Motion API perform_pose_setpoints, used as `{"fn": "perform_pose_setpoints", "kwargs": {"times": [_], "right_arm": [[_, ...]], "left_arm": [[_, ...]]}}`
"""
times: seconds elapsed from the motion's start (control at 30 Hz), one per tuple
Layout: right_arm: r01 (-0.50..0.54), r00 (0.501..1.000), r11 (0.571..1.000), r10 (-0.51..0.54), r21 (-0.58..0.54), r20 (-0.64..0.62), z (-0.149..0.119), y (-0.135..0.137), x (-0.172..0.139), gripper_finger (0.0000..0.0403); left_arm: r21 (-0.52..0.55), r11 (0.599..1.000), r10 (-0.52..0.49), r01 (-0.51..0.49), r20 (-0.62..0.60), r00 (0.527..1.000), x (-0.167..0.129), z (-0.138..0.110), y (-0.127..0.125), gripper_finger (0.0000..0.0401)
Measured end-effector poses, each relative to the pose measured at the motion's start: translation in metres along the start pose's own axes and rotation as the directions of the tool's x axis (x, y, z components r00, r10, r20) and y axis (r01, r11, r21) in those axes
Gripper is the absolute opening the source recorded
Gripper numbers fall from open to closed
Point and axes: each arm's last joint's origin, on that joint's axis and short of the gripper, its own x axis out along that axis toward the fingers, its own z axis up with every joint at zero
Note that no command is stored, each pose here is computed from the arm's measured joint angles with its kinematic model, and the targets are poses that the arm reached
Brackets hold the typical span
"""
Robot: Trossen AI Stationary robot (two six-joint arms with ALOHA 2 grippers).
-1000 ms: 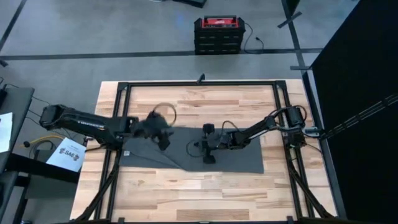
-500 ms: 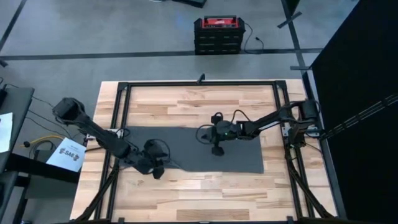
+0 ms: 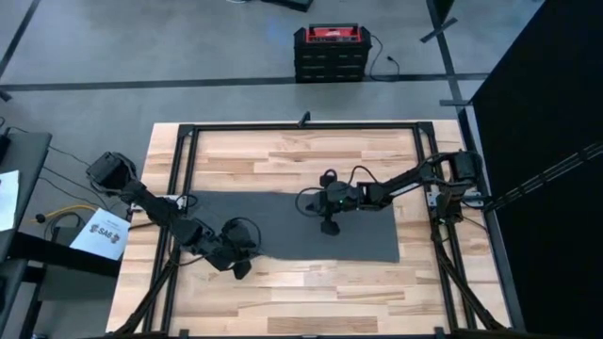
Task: Roll towel
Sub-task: Fold the gray towel
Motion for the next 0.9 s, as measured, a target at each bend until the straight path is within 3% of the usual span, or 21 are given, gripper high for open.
{"fn": "perform_pose_setpoints", "kwargs": {"times": [0.17, 0.47, 0.67, 0.8, 0.9], "right_arm": [[-0.001, 1.000, 1.000, 0.001, 0.000, -0.003, 0.000, 0.000, 0.000, 0.0000], [0.005, 1.000, 1.000, -0.005, 0.004, -0.007, -0.001, -0.002, 0.000, 0.0000], [0.010, 1.000, 1.000, -0.010, 0.009, 0.000, 0.000, -0.004, 0.000, 0.0000], [0.011, 1.000, 1.000, -0.011, 0.008, 0.012, 0.002, -0.004, -0.001, 0.0000], [0.012, 1.000, 1.000, -0.012, 0.008, 0.027, 0.007, -0.005, -0.006, 0.0000]], "left_arm": [[-0.060, 0.996, 0.064, -0.071, -0.111, 0.992, 0.000, -0.014, 0.006, 0.0153], [-0.093, 0.985, 0.131, -0.142, -0.116, 0.985, -0.002, -0.020, 0.010, 0.0153], [-0.079, 0.979, 0.186, -0.189, -0.053, 0.981, 0.002, -0.007, 0.019, 0.0153], [-0.041, 0.961, 0.275, -0.275, -0.005, 0.962, 0.020, 0.013, 0.037, 0.0153], [-0.025, 0.961, 0.274, -0.274, 0.011, 0.962, 0.033, 0.030, 0.048, 0.0153]]}}
